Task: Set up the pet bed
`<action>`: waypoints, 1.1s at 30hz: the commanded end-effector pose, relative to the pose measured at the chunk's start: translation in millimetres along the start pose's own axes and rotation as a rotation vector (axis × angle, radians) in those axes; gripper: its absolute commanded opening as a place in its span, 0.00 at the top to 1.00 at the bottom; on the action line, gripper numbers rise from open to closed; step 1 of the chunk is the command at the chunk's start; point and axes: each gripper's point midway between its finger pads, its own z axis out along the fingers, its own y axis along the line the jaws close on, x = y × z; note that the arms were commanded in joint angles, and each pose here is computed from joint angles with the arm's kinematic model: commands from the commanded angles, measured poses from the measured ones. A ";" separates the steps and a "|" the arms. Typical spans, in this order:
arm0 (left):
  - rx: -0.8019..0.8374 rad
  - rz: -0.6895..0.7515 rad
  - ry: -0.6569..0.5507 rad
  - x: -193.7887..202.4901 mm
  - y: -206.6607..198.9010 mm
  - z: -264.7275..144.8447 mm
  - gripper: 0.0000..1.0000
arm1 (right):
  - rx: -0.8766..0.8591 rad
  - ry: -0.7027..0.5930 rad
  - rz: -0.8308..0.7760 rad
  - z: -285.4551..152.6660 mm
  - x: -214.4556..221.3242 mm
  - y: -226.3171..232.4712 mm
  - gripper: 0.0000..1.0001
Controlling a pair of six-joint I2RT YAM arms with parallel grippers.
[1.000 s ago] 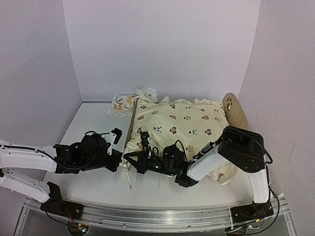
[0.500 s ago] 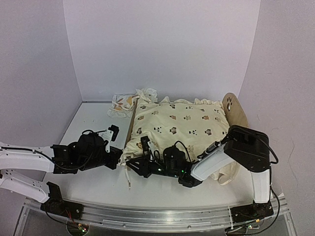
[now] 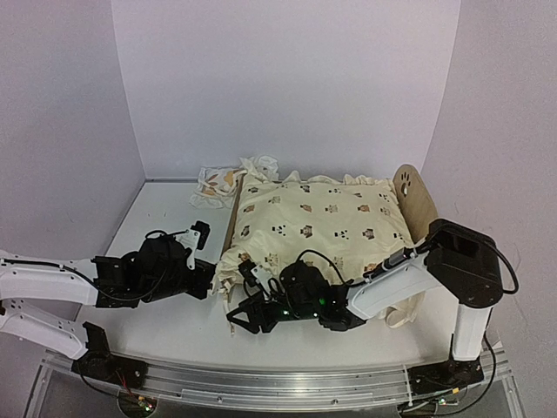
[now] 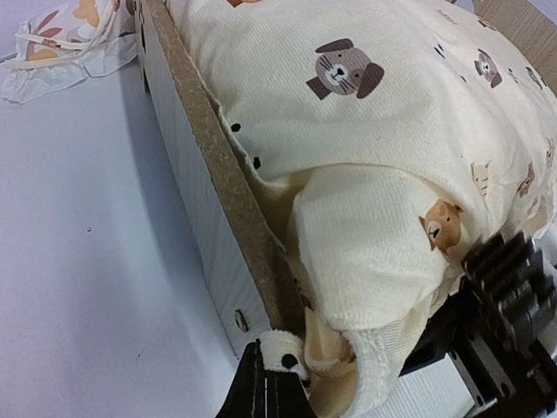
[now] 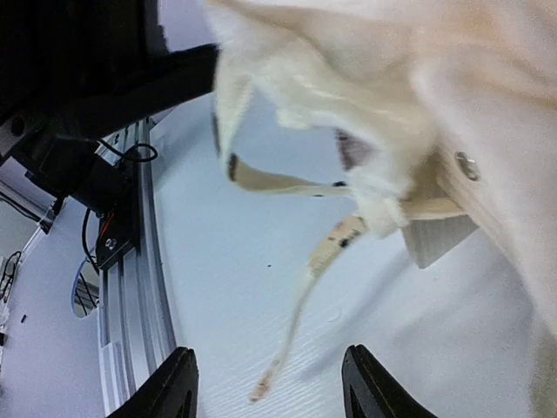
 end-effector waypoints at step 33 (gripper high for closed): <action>-0.036 -0.019 -0.012 -16.8 -0.1 -0.5 1.00 | 0.164 0.088 -0.191 29.2 29.8 -8.8 1.00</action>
